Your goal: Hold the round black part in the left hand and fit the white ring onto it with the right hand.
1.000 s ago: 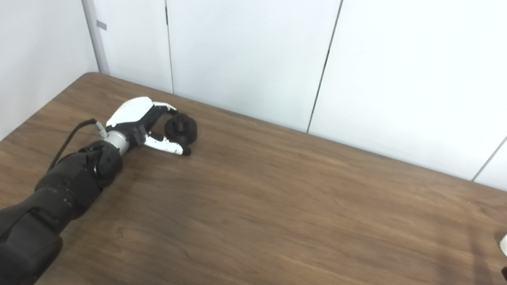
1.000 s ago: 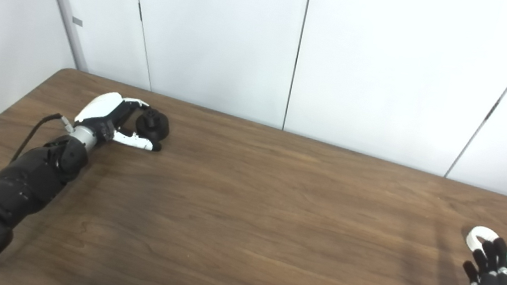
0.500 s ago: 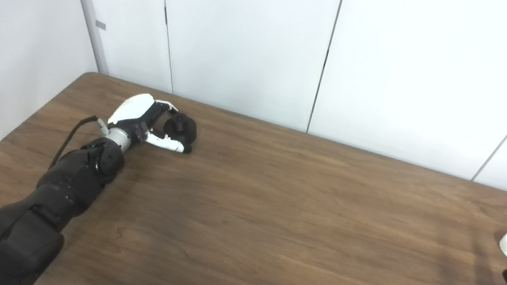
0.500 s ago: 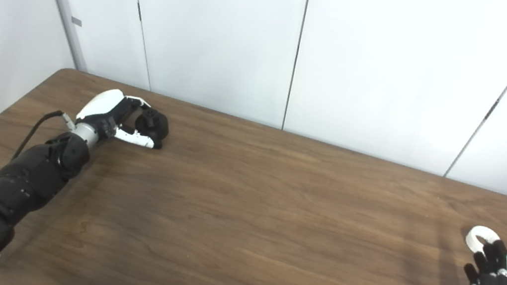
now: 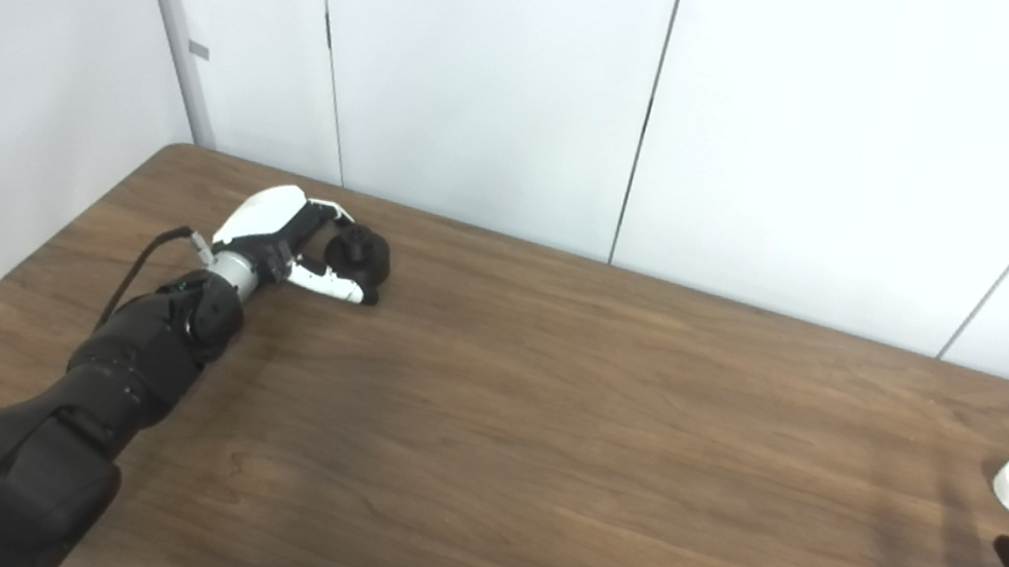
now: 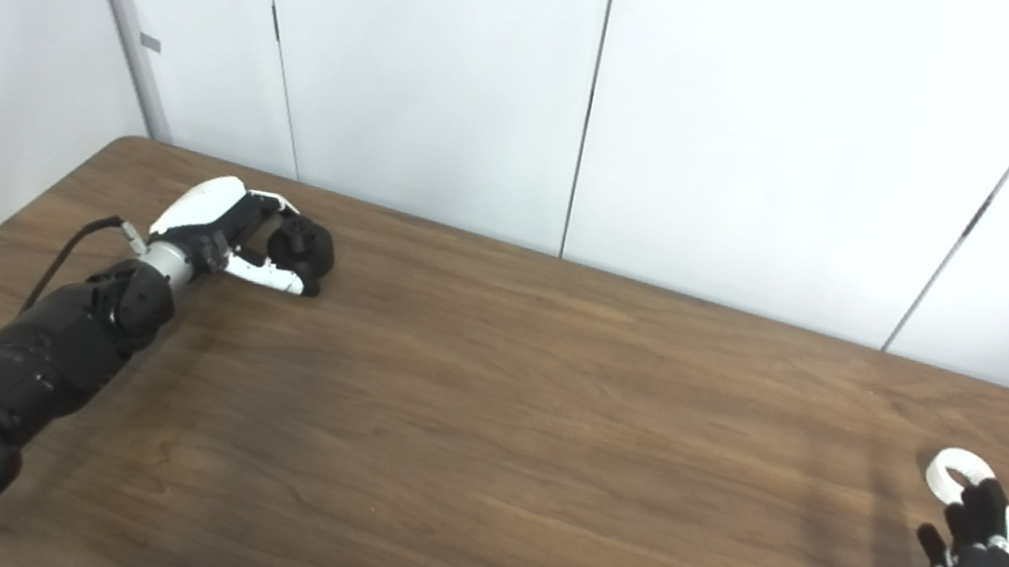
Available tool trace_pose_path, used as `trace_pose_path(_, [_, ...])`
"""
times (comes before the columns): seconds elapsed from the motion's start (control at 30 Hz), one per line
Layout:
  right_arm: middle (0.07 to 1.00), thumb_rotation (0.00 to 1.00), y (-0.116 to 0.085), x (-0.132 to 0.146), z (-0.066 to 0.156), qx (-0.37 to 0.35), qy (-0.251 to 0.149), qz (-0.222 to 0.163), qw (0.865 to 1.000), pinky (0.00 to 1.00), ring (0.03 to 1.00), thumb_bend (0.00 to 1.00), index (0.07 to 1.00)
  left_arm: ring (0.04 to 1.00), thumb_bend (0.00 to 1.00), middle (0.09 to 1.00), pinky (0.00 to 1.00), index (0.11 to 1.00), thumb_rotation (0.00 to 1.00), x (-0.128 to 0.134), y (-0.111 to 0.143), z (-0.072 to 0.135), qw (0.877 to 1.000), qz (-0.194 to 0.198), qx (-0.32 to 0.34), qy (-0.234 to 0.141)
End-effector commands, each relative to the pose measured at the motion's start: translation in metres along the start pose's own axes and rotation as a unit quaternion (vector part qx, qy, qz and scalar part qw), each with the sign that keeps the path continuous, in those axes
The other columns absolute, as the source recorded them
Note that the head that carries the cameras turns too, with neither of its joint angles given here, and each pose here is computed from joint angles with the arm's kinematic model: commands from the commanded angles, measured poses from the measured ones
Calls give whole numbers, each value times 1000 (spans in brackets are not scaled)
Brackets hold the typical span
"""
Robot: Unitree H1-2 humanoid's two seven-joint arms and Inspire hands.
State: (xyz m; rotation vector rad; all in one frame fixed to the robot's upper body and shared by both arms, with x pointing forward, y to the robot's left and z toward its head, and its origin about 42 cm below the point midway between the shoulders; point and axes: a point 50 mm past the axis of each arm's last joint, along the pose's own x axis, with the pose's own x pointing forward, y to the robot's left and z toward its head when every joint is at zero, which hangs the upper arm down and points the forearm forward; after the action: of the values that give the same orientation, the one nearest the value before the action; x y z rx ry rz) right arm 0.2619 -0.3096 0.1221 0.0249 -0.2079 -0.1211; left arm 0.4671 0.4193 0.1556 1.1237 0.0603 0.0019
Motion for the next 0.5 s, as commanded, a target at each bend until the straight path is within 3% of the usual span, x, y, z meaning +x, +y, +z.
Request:
trace_pose_path(0.0, [985,857,-1,-10,-9,6,13,-9,1000,947,985,280,980,908,947,851,950,686,290,2,21,-4,1000,13,18,-3])
trace_pose_path(0.47, [978,854,-3,-9,-9,15,12,-9,1000,955,982,278,973,910,944,850,953,683,270,-5,20,-16,1000,13,13,7])
